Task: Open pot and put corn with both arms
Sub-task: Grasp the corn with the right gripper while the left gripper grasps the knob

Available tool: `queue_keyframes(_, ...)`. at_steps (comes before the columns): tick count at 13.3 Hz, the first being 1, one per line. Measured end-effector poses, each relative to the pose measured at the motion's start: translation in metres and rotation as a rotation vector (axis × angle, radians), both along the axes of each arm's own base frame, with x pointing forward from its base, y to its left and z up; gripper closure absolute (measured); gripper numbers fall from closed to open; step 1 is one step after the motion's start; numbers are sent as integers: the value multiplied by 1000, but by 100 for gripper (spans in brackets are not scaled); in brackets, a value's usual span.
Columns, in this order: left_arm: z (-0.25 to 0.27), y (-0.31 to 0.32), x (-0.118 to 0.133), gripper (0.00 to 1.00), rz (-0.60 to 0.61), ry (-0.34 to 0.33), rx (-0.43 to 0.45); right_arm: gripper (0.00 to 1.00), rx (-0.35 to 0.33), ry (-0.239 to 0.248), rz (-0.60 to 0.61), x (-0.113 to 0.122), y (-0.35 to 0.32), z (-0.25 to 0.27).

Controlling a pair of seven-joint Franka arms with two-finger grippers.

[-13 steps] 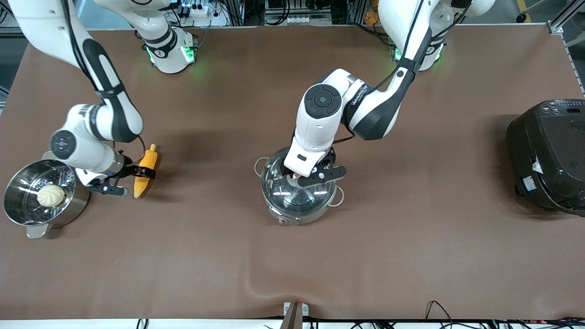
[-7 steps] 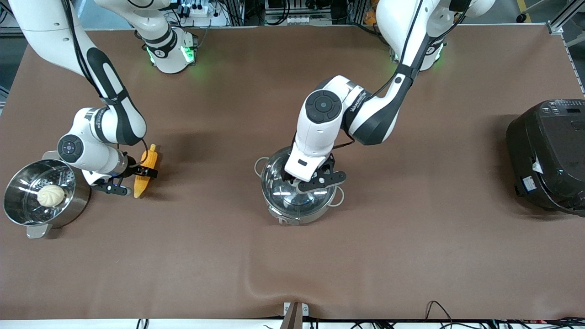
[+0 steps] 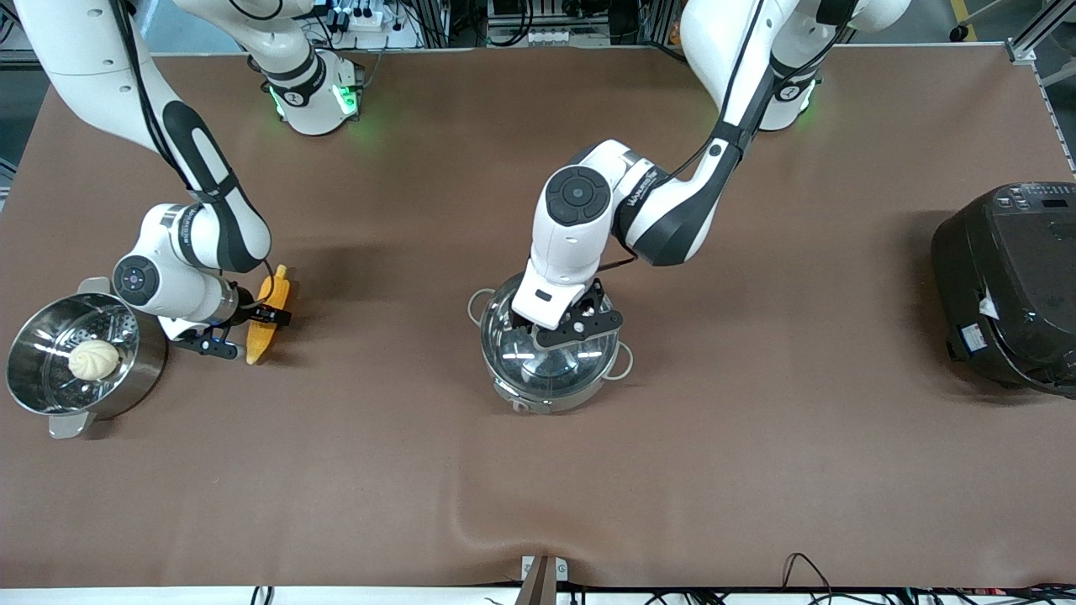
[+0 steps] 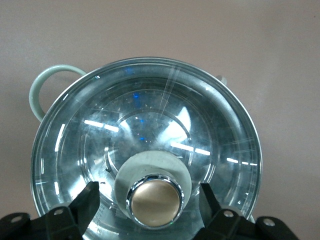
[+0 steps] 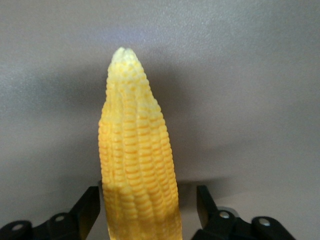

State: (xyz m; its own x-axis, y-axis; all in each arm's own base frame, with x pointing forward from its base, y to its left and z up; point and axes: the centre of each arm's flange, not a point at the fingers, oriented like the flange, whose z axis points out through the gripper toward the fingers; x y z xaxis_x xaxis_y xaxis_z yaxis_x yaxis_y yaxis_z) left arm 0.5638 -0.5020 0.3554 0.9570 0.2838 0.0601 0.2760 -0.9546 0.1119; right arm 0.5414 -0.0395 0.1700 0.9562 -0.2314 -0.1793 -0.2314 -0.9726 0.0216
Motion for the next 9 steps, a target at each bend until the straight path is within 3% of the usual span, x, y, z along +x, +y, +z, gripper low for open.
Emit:
queue_keyframes(1, -3, 0, 0, 19, 0, 2, 3, 21, 1, 7, 0, 0, 0, 1)
queue_keyframes(2, -5, 0, 0, 19, 1, 4, 5, 21, 2, 14, 0, 0, 0, 2)
queue_keyframes(5, -6, 0, 0, 25, 1, 5, 5, 52, 4, 19, 0, 2, 1, 5)
queue_keyframes(8, -6, 0, 0, 29, 2, 5, 5, 58, 9, 28, 5, 5, 3, 19)
queue_keyframes(9, -5, -1, 0, 36, 1, 2, 2, 62, 13, 28, 16, 8, 9, 33)
